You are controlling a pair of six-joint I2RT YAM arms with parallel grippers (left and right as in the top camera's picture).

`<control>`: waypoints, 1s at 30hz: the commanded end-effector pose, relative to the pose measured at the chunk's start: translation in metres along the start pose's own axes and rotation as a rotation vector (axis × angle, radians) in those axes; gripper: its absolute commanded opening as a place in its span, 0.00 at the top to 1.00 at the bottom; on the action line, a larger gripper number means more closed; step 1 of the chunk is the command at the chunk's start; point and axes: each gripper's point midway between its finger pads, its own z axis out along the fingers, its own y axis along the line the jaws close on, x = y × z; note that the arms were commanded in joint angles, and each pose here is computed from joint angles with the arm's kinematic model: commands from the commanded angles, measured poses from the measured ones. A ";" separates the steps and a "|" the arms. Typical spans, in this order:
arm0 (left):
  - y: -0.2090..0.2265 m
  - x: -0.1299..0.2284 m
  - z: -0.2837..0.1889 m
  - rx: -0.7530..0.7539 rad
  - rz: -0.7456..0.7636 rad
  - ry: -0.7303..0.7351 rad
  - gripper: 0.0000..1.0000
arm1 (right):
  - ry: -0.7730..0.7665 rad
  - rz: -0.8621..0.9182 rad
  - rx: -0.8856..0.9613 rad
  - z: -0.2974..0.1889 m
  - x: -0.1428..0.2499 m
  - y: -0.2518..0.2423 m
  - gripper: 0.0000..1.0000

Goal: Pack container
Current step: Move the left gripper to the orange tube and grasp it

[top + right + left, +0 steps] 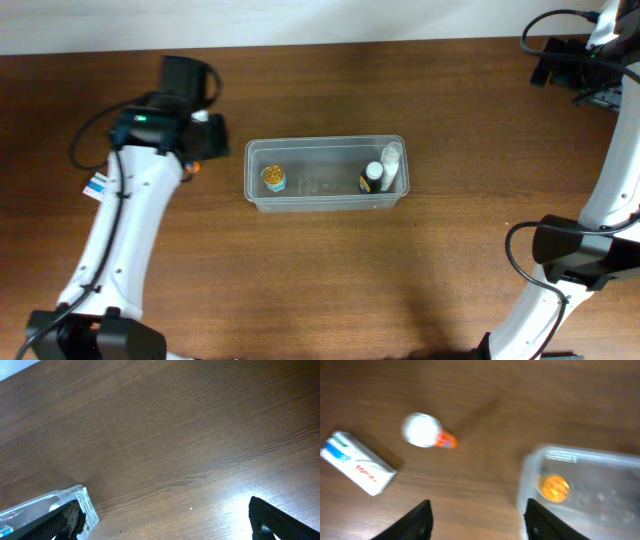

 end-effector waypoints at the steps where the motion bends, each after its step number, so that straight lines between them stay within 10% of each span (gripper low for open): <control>1: 0.025 -0.016 -0.002 -0.021 0.005 -0.041 0.36 | -0.045 0.005 -0.006 -0.020 -0.001 0.000 0.02; 30: 0.050 -0.029 0.089 -0.029 0.035 0.016 0.35 | -0.045 0.005 -0.006 -0.020 -0.001 0.000 0.02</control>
